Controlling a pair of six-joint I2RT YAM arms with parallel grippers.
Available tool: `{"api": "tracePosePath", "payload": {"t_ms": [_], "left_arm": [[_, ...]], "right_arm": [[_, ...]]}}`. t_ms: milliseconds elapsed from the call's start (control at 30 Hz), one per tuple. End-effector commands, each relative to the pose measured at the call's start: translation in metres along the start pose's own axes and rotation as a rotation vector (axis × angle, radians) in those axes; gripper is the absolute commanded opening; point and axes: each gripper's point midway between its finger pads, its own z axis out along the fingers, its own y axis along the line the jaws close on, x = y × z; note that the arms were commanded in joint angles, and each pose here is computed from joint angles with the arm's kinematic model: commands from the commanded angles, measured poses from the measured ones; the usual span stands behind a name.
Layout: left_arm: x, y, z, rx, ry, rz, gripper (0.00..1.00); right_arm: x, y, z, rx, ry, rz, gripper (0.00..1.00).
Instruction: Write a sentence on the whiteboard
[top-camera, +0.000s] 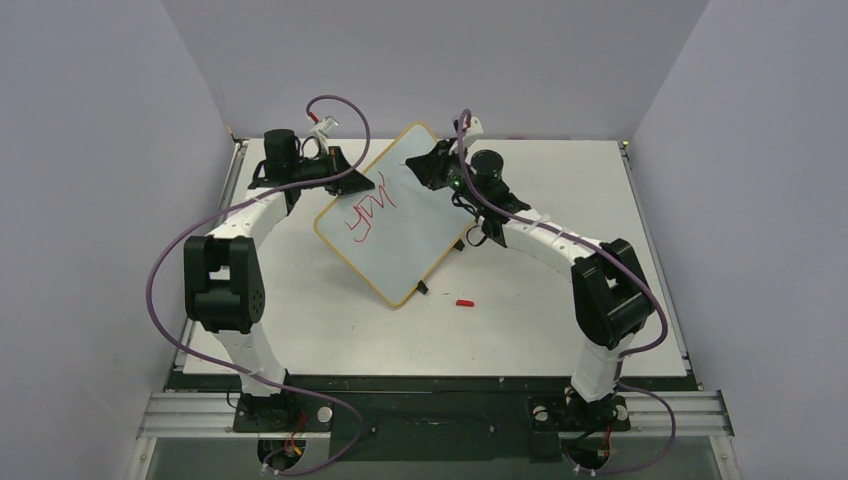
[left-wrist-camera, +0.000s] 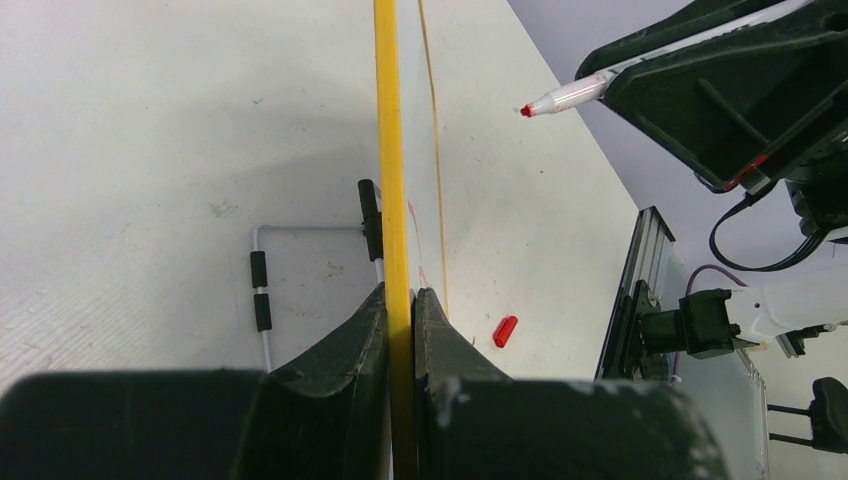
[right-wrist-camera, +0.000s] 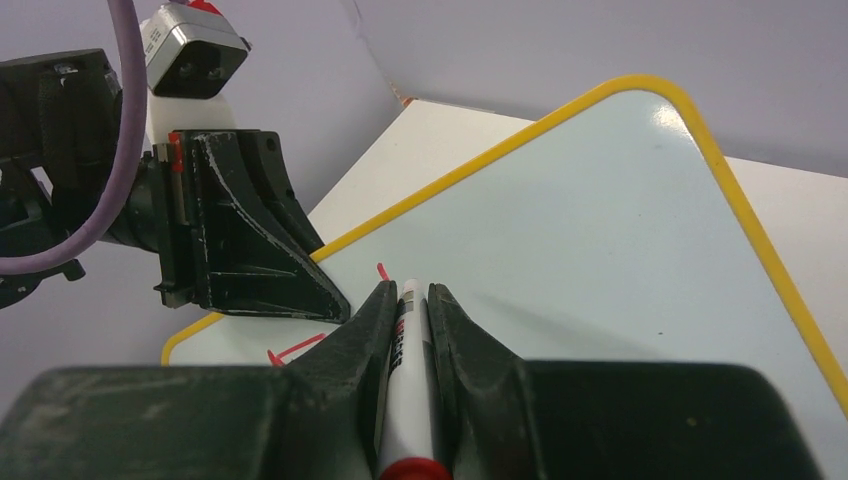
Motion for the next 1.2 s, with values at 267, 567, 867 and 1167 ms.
{"api": "tracePosePath", "payload": {"t_ms": [267,567,867,1167], "left_arm": [[-0.027,0.000,0.011,0.010,-0.071,0.228,0.00],[-0.027,0.000,0.011,0.012,-0.068,0.227,0.00],[-0.027,0.000,0.011,0.012,-0.068,0.228,0.00],[-0.026,0.000,0.010,0.011,-0.068,0.227,0.00]], "right_arm": [[-0.009,0.025,0.020,-0.080,-0.034,0.004,0.00],[0.004,0.022,0.027,-0.056,-0.007,0.001,0.00],[0.016,0.009,0.035,-0.007,0.027,-0.003,0.00],[0.038,-0.008,0.032,0.048,0.072,-0.013,0.00]]}}
